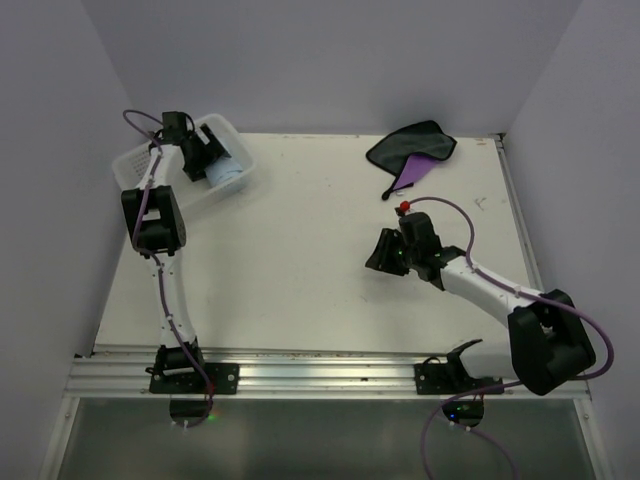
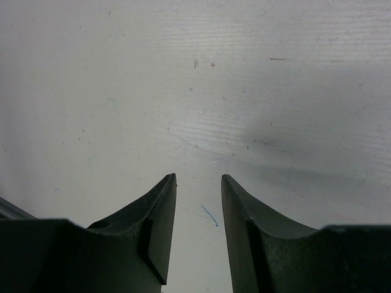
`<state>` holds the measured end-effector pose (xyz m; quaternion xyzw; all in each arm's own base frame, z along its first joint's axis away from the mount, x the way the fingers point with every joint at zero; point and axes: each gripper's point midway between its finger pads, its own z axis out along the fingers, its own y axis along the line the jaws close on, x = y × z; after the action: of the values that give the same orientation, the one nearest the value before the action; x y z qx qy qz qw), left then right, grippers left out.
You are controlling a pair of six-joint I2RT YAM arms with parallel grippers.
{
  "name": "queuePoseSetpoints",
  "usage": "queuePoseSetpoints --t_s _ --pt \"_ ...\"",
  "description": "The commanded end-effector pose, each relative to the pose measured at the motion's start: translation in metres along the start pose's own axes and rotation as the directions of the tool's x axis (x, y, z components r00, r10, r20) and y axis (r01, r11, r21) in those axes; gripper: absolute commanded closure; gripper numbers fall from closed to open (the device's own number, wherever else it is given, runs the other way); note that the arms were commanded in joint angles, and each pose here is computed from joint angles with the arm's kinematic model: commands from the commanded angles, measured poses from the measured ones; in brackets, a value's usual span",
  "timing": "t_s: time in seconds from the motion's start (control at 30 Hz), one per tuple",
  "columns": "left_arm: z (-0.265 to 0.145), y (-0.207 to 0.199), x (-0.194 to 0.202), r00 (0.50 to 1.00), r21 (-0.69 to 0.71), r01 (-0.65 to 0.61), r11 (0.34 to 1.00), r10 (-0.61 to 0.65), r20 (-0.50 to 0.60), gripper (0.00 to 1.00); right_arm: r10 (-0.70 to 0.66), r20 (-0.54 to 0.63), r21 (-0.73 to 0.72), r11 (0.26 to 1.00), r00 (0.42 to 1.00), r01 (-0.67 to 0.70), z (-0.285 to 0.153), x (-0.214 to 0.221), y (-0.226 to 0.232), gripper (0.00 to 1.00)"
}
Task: Roll the towels
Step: Place the rolled towel into the container, then move the towel to the center of the board
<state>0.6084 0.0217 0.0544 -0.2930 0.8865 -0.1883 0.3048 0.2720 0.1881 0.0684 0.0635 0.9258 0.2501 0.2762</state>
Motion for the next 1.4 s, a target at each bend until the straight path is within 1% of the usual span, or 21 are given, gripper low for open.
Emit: queuePoseSetpoints --t_s 0.0,0.27,0.37,0.43,0.5,0.6,0.7,0.73,0.77,0.8,0.83,0.87,0.9,0.93,1.0,1.03,1.1,1.13,1.2,1.23,1.37 --pt "-0.042 -0.025 -0.036 0.994 0.029 -0.053 0.998 0.05 0.099 0.0 -0.011 0.041 -0.047 0.999 0.999 0.013 -0.012 -0.017 0.016 0.6" --pt "-0.064 -0.014 -0.035 0.992 -0.025 -0.081 0.996 0.083 0.099 0.0 -0.014 0.052 -0.038 0.999 0.999 0.016 -0.019 -0.019 0.017 0.54" --pt "-0.083 -0.029 -0.048 0.982 0.015 -0.128 0.992 0.125 0.141 0.0 -0.016 0.068 -0.044 0.999 0.998 0.019 -0.024 -0.024 0.02 0.53" --pt "-0.095 -0.03 -0.055 0.979 -0.005 -0.139 0.99 0.138 0.153 0.0 -0.027 0.089 -0.04 0.999 0.996 0.031 -0.026 -0.033 0.023 0.53" --pt "-0.115 -0.038 -0.07 0.967 -0.01 -0.165 0.986 0.164 0.194 0.0 -0.051 0.086 -0.02 0.998 0.995 0.053 -0.028 -0.037 0.023 0.52" --pt "-0.146 -0.04 -0.079 0.952 -0.046 -0.19 0.981 0.196 0.236 0.0 -0.075 0.131 -0.013 0.997 0.989 0.077 -0.034 -0.06 0.035 0.51" --pt "-0.179 -0.046 -0.068 0.938 -0.031 -0.208 0.978 0.208 0.278 0.0 -0.085 0.198 0.023 0.996 0.976 0.082 -0.037 -0.086 0.04 0.51" --pt "-0.215 -0.068 -0.078 0.899 0.01 -0.245 0.969 0.223 0.377 0.0 -0.084 0.236 0.081 0.995 0.968 0.066 -0.036 -0.1 0.031 0.5" --pt "-0.205 -0.06 -0.051 0.907 -0.004 -0.265 0.964 0.251 0.338 0.0 -0.087 0.262 0.115 0.992 0.961 0.059 -0.036 -0.111 0.026 0.5" --pt "-0.212 -0.068 -0.043 0.891 0.008 -0.305 0.952 0.282 0.355 0.0 -0.083 0.314 0.134 0.99 0.946 0.042 -0.042 -0.136 0.031 0.5" --pt "-0.227 -0.077 -0.033 0.869 0.013 -0.346 0.938 0.315 0.381 0.0 -0.064 0.333 0.169 0.986 0.941 0.007 -0.045 -0.15 0.02 0.49" --pt "-0.228 -0.092 -0.012 0.854 0.01 -0.398 0.917 0.366 0.369 0.0 -0.048 0.331 0.201 0.979 0.942 -0.021 -0.037 -0.16 0.011 0.49" --pt "-0.232 -0.099 -0.003 0.84 0.002 -0.419 0.908 0.387 0.38 0.0 -0.035 0.375 0.19 0.981 0.926 -0.039 -0.043 -0.184 0.018 0.48" --pt "-0.236 -0.116 0.03 0.831 0.046 -0.468 0.882 0.422 0.362 0.0 -0.013 0.386 0.214 0.974 0.923 -0.076 -0.044 -0.196 0.006 0.48" --pt "-0.245 -0.131 0.051 0.815 0.109 -0.504 0.857 0.43 0.389 0.0 0.006 0.407 0.246 0.962 0.914 -0.115 -0.034 -0.218 -0.004 0.48" --pt "-0.249 -0.133 0.074 0.812 0.14 -0.525 0.84 0.444 0.379 0.0 0.009 0.414 0.27 0.954 0.91 -0.132 -0.029 -0.226 -0.014 0.48" --pt "-0.266 -0.141 0.089 0.795 0.184 -0.552 0.813 0.448 0.409 0.0 0.012 0.411 0.322 0.934 0.911 -0.158 -0.011 -0.24 -0.032 0.5" --pt "-0.258 -0.135 0.108 0.795 0.194 -0.568 0.8 0.471 0.383 0.01 0.008 0.403 0.34 0.927 0.915 -0.158 -0.005 -0.243 -0.037 0.51" --pt "-0.271 -0.136 0.116 0.772 0.212 -0.598 0.773 0.483 0.413 0.02 0.004 0.389 0.386 0.907 0.921 -0.167 0.014 -0.255 -0.049 0.55" --pt "-0.267 -0.129 0.127 0.773 0.21 -0.601 0.771 0.495 0.397 0.02 -0.009 0.367 0.408 0.9 0.93 -0.152 0.019 -0.255 -0.052 0.58" --pt "-0.272 -0.131 0.149 0.745 0.221 -0.633 0.742 0.507 0.434 0.01 -0.025 0.335 0.407 0.905 0.942 -0.121 0.05 -0.27 -0.052 0.6"
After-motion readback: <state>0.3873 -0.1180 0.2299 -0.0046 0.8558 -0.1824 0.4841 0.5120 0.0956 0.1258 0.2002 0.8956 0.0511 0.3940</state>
